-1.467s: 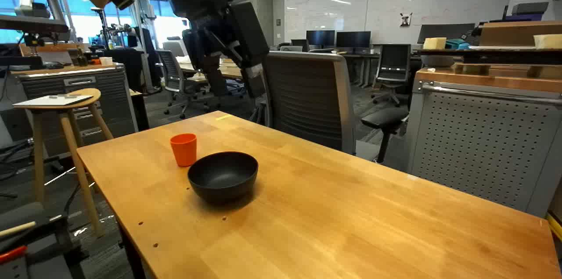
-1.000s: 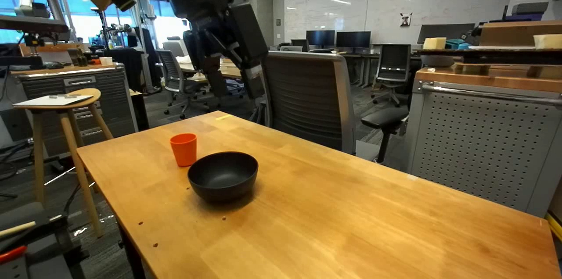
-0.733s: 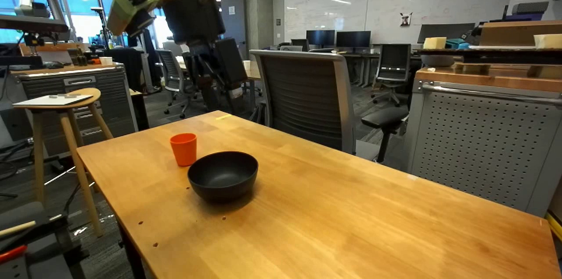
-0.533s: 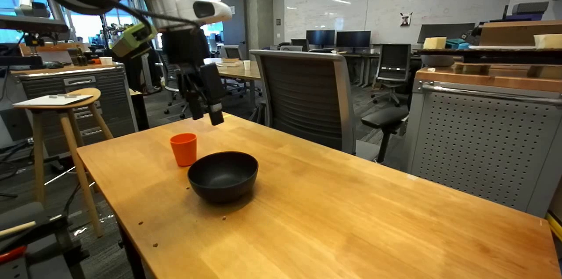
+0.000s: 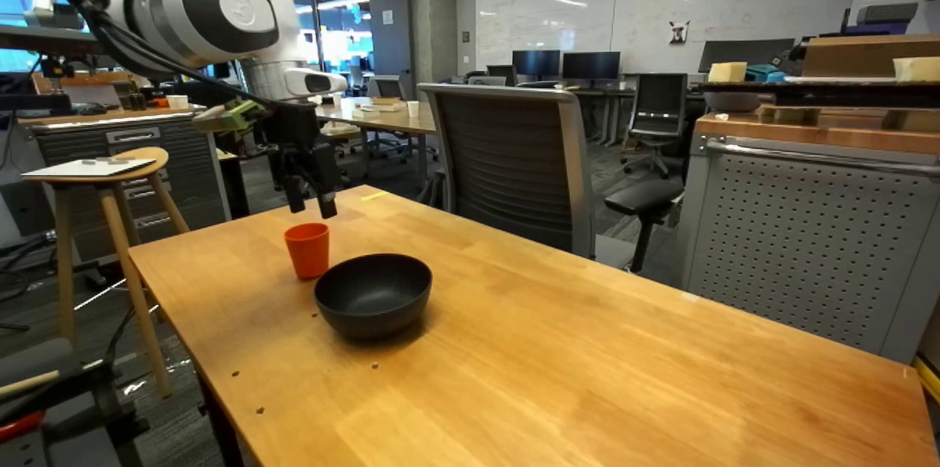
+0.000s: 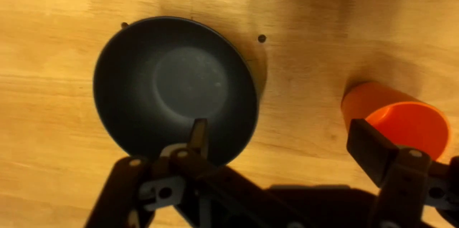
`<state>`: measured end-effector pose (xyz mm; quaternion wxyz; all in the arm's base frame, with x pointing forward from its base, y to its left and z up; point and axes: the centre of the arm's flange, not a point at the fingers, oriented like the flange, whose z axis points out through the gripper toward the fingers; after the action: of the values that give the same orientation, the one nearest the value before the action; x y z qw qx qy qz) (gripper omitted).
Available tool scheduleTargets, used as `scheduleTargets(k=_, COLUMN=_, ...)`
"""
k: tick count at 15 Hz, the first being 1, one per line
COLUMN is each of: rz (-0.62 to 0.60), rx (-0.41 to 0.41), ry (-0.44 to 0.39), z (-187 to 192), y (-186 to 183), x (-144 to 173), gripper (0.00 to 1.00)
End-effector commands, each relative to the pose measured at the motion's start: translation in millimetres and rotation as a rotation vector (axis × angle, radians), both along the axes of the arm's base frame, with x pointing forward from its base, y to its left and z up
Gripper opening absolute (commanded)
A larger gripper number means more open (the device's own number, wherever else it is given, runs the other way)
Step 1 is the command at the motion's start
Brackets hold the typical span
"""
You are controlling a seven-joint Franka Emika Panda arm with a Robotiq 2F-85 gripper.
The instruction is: Pick up the orange cup from the table and put it in the black bowl.
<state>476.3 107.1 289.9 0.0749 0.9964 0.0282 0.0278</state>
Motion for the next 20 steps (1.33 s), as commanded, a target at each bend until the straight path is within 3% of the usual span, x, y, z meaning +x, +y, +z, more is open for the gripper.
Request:
scheduleTargets(k=1, rz=0.042, rx=-0.004, ry=0.01, z=-27.2, y=32.2, x=32.5, gripper=1.0)
scheduleTargets(k=7, rz=0.094, rx=0.008, ry=0.046, z=-81.5, y=56.5, x=45.4, gripper=1.0)
scheduleTargets(k=9, rz=0.112, rx=0.017, ry=0.027, z=-92.9, y=64.0, x=48.4, gripper=0.74)
scheduleTargets(k=15, rz=0.133, rx=0.031, ry=0.016, z=-97.9, y=68.7, x=49.2, gripper=0.26)
scheduleTargets(k=18, rz=0.125, rx=0.018, ry=0.013, z=-80.1, y=52.3, x=44.7, gripper=0.04)
scheduleTargets(k=20, rz=0.09, rx=0.003, ry=-0.001, z=-62.0, y=34.2, x=48.9, gripper=0.0)
